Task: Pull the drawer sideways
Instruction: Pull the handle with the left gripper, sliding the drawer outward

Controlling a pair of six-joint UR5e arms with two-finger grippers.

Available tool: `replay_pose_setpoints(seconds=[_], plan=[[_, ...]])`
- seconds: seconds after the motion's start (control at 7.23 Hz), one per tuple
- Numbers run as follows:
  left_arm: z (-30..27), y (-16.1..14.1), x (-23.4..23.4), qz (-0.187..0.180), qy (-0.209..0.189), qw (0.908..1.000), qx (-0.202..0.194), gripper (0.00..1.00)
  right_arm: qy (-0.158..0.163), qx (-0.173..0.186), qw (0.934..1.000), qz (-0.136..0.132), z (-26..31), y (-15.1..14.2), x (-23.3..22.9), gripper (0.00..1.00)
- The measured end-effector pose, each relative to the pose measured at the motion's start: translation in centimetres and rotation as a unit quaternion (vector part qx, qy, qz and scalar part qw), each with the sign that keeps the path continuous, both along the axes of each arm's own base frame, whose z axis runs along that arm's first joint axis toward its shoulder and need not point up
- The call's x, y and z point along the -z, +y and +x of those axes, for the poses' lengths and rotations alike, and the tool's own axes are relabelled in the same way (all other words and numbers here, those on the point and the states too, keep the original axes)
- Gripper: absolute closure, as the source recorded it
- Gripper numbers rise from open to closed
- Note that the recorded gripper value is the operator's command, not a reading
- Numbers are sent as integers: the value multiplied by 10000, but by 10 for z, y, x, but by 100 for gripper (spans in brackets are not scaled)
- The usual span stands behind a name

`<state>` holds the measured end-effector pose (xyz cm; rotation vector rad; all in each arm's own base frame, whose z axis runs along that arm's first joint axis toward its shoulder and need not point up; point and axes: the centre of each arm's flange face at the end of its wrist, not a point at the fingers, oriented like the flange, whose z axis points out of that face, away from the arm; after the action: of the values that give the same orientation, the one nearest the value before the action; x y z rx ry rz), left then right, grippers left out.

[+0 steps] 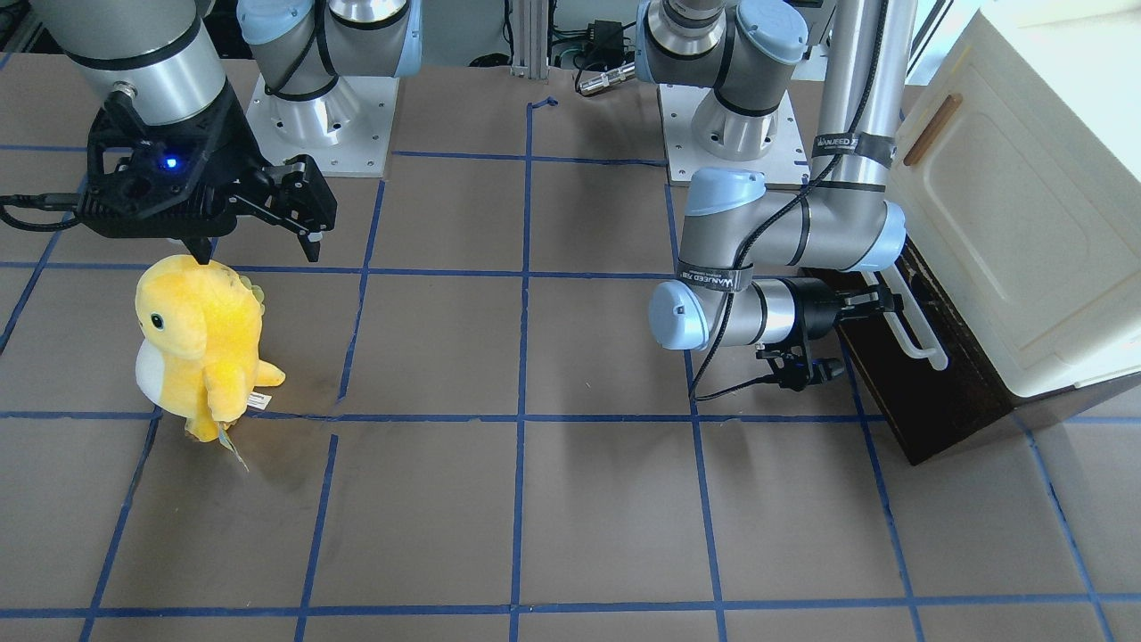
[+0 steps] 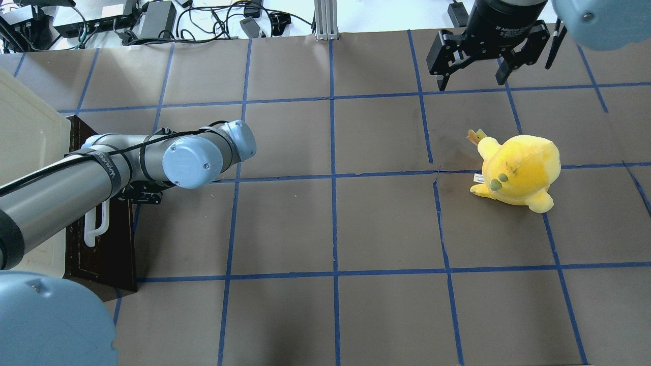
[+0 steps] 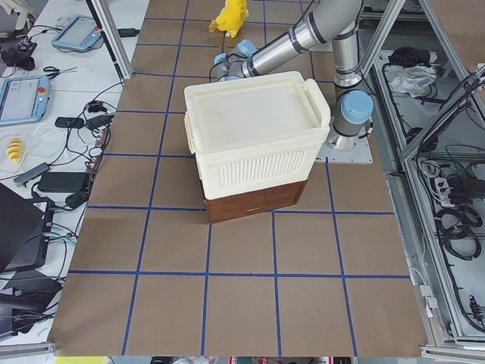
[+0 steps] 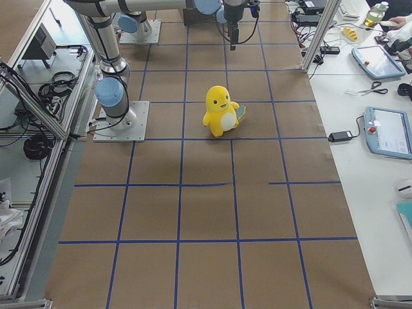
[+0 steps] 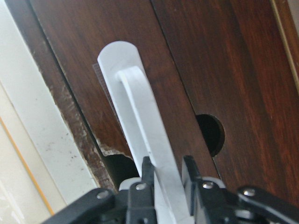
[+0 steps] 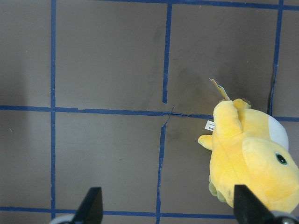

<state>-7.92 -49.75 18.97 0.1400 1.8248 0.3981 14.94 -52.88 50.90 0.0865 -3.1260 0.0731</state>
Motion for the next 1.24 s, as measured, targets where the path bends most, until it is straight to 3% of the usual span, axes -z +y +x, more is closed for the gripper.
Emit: replay_pose_setpoints(seconds=[1.24], plan=[[-44,2,-5,-12,59,9992,404,99,0,1,10000,0,0,0,0,0]])
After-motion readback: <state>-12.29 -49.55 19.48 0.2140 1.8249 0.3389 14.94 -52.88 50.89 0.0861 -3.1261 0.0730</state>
